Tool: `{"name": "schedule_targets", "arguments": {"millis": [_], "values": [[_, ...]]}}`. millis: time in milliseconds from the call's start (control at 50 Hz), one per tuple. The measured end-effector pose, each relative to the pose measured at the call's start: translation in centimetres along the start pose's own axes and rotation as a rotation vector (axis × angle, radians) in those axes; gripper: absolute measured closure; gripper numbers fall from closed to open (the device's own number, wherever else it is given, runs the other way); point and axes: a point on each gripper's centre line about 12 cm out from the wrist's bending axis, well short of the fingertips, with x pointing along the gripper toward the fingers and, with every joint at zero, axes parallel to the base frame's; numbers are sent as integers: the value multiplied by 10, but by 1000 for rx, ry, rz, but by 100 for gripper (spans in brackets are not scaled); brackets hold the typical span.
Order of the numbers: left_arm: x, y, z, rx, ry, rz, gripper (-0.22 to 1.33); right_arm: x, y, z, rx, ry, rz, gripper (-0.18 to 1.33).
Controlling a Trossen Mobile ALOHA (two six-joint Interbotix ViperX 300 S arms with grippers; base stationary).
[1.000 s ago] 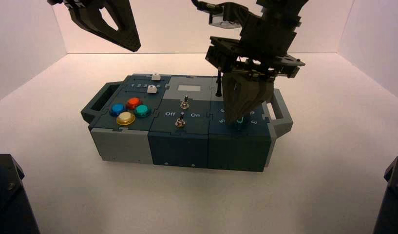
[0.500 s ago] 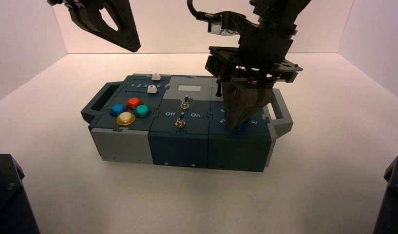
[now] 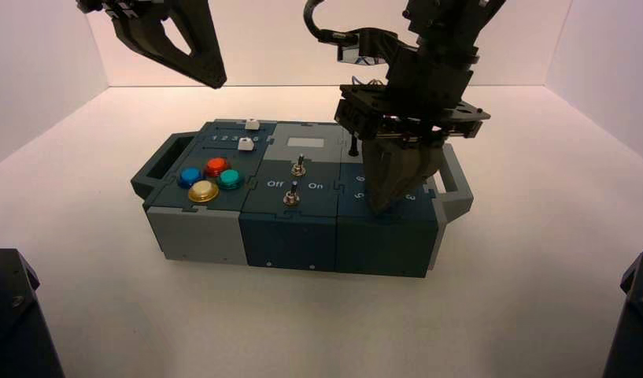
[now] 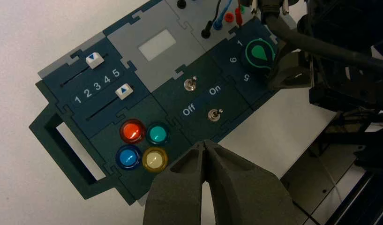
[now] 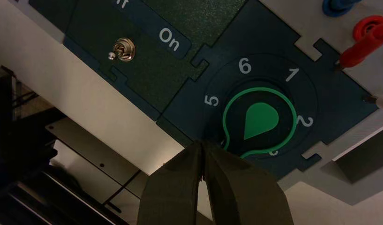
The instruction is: Turn the knob to position 1.
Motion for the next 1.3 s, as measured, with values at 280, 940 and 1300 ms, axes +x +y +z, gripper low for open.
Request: {"name": "schedule_targets", "arguments": {"millis": [280,940,1300], "values": [[3,1,-2,8,24,6,128,1,-8,-1,12,3,-13,129],[2,1,0,18,26,13,128,-3,-17,-10,31,13,-24,129],[1,2,0,26,32,20,128,-9,-26,-11,41,10,-41,129]]}}
